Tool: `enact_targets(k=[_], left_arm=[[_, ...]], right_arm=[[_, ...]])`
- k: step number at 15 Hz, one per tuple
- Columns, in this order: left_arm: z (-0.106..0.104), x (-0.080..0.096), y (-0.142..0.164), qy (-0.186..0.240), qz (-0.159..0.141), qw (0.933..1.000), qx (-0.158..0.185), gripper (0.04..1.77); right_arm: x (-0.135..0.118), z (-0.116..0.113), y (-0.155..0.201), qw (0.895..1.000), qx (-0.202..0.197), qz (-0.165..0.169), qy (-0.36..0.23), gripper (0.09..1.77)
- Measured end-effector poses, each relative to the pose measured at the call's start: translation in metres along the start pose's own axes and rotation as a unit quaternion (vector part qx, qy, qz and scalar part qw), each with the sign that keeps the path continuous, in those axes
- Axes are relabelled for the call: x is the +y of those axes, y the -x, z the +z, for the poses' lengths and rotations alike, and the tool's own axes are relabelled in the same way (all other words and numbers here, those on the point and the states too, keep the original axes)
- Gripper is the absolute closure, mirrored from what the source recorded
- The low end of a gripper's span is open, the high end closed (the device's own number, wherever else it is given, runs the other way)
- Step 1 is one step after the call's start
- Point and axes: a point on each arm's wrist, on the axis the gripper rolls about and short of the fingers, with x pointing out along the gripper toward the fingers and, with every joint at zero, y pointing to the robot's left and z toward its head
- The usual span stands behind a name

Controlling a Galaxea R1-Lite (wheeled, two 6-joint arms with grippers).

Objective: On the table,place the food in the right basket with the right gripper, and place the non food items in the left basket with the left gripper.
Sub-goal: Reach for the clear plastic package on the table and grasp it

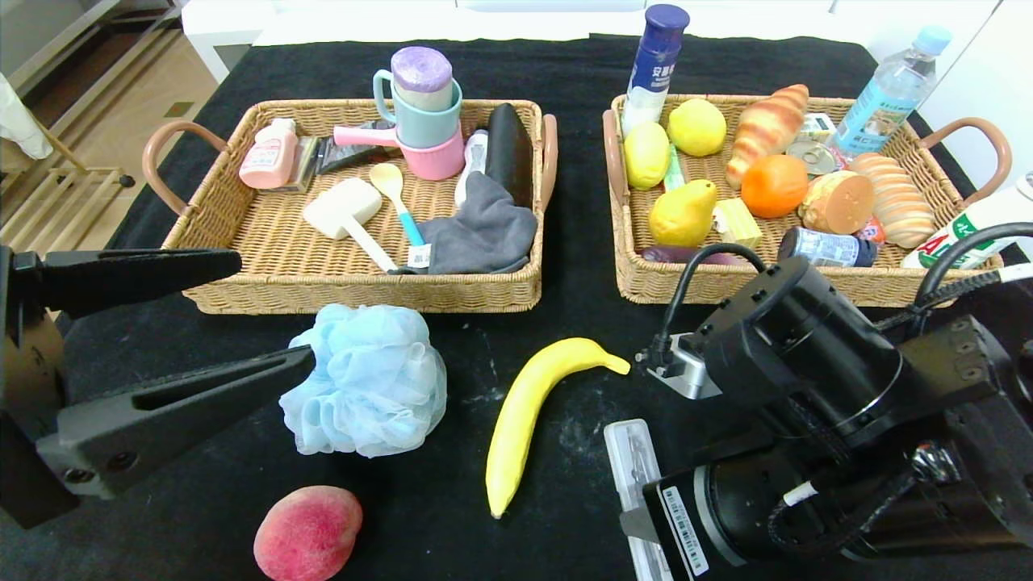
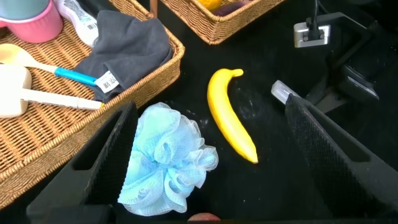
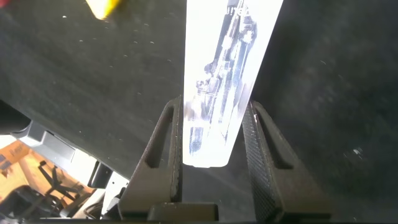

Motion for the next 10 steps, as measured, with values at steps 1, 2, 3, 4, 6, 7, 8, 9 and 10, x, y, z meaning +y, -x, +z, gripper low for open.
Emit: enact_targets(k=[1,2,3,4,6,7,8,9,10], left_arm=[[0.000,0.000,0.000,0.000,0.000,1.0000,0.001,0.09],[0.000,0.000,-0.001,0.000,0.000,1.0000,0.001,0.09],[0.000,0.000,-0.001,0.000,0.000,1.0000,0.001,0.09],[0.000,0.000,-0.001,0.001,-0.001,1.0000,0.002,0.09],[0.000,0.000,-0.001,0.000,0.000,1.0000,0.001,0.09],[0.000,0.000,-0.001,0.000,0.000,1.0000,0.001,0.09],[0.000,0.000,-0.001,0.000,0.000,1.0000,0.001,0.09],[0.000,0.000,-0.001,0.000,0.000,1.0000,0.001,0.09],[0.000,0.000,-0.001,0.000,0.000,1.0000,0.001,0.09]], right_arm=[[0.003,0.002,-0.001,1.000,-0.001,0.003,0.006,1.19],[0.005,0.003,-0.003,1.000,-0.001,0.005,0.011,1.19],[0.008,0.005,-0.005,1.000,-0.001,0.007,0.012,1.19],[0.010,0.008,-0.008,1.000,-0.001,0.008,0.013,1.19],[0.014,0.013,-0.014,1.000,-0.003,0.010,0.013,1.19],[0.015,0.015,-0.016,1.000,-0.002,0.009,0.012,1.19],[0.015,0.015,-0.018,1.000,-0.001,0.009,0.013,1.19],[0.016,0.016,-0.020,1.000,0.000,0.008,0.013,1.19],[0.015,0.016,-0.021,1.000,0.001,0.006,0.011,1.19]])
